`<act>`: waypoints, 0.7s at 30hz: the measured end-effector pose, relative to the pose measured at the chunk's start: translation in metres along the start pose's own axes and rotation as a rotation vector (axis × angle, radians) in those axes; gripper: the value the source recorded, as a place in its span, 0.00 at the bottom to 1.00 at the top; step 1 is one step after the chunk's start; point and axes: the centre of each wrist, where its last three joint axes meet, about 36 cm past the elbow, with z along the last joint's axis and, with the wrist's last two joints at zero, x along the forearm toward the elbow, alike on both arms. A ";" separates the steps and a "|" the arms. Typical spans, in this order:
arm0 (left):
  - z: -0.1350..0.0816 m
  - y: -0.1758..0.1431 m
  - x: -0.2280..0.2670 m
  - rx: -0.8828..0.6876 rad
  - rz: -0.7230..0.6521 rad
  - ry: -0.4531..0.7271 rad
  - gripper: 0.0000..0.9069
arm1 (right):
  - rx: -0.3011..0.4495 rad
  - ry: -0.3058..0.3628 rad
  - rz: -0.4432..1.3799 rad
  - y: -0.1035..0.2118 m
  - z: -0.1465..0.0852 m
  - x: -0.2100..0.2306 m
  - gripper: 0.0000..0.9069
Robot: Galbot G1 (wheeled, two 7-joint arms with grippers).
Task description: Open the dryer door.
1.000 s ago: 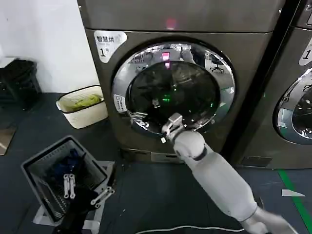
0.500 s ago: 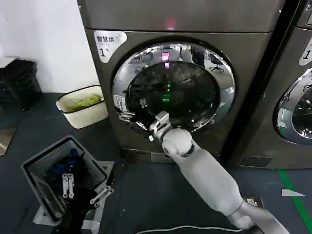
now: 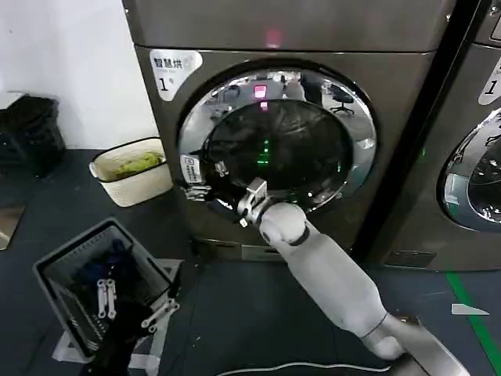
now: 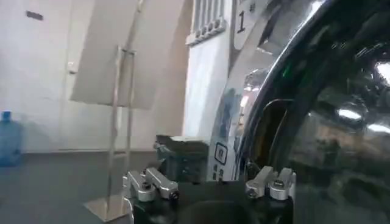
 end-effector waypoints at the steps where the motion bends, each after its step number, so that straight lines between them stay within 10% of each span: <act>1: 0.001 0.001 0.000 -0.001 -0.004 0.003 1.00 | -0.009 0.000 -0.013 0.000 -0.001 0.002 1.00; 21: 0.033 0.088 -0.006 -0.052 -0.105 0.090 1.00 | -0.098 0.002 -0.302 0.017 -0.034 0.078 1.00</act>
